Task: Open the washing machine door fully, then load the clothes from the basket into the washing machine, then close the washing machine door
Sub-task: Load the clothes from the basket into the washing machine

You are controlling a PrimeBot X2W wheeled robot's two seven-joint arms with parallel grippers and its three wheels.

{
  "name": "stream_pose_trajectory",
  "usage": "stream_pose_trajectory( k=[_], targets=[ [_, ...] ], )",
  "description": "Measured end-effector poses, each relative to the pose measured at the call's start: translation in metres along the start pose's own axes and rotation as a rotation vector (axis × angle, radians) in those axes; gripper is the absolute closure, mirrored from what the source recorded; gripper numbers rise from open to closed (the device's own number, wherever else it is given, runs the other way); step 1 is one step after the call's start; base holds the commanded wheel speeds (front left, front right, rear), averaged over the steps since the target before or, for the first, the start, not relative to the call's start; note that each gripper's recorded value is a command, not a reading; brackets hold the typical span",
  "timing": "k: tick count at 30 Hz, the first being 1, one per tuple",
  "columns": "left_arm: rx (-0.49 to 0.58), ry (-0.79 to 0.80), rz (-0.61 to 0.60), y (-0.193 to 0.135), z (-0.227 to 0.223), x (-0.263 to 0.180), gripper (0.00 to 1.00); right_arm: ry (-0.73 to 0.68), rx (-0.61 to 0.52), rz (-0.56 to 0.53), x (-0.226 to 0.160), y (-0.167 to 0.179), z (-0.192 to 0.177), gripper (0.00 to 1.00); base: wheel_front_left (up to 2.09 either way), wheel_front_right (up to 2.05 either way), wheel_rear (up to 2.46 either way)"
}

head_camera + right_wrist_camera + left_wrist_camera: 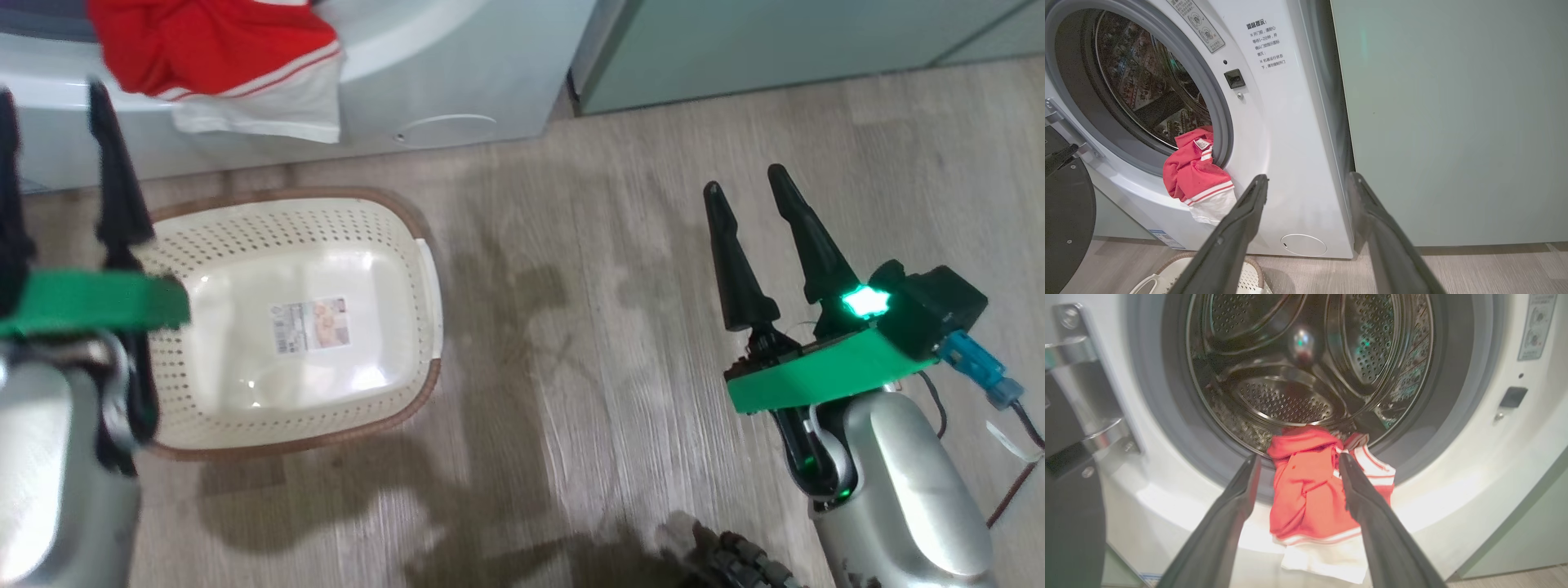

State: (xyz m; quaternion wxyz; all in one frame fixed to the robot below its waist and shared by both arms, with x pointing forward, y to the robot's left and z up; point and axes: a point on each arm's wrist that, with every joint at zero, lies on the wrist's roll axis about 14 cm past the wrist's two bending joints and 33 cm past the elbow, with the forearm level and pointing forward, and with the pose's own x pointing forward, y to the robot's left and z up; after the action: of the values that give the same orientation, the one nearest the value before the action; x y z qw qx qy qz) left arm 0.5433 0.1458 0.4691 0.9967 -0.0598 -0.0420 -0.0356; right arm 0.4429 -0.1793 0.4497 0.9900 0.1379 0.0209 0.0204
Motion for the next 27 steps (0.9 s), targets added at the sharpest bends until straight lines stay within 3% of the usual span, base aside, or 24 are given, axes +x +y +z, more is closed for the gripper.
stream_pose_trajectory(
  k=[12,27],
  targets=[
    [-0.022,0.107,0.056,0.006,-0.01,-0.069,0.0,-0.02,-0.012,0.033,-0.003,0.013,0.011,0.0,0.0,0.0,0.0],
    [0.003,0.097,0.069,0.012,0.003,-0.089,0.0,-0.031,-0.01,0.062,-0.01,0.025,0.017,0.0,0.0,0.0,0.0]
  ],
)
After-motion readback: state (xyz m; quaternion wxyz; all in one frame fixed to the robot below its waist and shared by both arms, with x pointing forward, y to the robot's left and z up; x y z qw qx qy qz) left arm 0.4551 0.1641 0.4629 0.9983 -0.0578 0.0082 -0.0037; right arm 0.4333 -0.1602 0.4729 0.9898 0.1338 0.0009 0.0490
